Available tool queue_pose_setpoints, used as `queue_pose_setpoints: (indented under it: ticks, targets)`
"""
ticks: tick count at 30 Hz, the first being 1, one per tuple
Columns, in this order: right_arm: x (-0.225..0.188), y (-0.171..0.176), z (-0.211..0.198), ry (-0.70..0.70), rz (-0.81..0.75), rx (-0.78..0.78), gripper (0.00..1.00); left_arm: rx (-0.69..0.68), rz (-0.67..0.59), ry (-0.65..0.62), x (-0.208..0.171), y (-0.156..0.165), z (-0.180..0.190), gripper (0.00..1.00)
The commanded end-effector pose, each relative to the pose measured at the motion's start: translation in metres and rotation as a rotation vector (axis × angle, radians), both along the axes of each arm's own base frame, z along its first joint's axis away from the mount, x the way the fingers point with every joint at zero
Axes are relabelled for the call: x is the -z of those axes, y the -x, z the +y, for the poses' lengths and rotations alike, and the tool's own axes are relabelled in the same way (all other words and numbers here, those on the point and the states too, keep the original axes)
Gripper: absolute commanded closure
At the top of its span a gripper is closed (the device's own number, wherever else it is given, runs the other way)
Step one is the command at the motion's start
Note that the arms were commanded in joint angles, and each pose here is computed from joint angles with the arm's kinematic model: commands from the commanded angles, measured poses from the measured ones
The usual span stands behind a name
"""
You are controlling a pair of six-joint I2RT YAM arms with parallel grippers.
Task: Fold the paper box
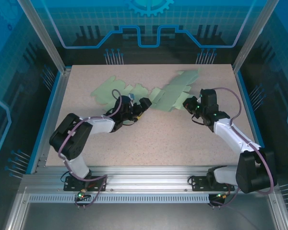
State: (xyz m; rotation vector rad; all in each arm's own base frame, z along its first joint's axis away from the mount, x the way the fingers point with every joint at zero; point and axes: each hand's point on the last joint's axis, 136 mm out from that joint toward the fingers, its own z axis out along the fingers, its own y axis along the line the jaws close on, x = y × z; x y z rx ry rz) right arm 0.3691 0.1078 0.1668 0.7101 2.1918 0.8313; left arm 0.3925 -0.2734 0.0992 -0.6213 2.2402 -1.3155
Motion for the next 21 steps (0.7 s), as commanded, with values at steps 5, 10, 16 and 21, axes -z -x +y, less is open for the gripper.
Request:
queue_pose_setpoints:
  ticks: [5,10,16,21]
  targets:
    - [-0.001,0.005,0.003,0.015,-0.020,0.055,1.00,0.075,0.100,0.282,0.006,0.000,-0.064,0.01]
    - [0.006,0.011,0.006,0.016,-0.001,0.046,1.00,0.076,0.115,0.330,0.011,-0.006,-0.081,0.01]
    - [0.015,0.019,0.007,0.017,0.019,0.041,1.00,0.084,0.114,0.337,0.014,-0.015,-0.094,0.12]
    - [0.024,0.026,0.006,0.039,0.052,0.032,1.00,0.069,0.063,0.330,0.006,-0.026,-0.093,0.36]
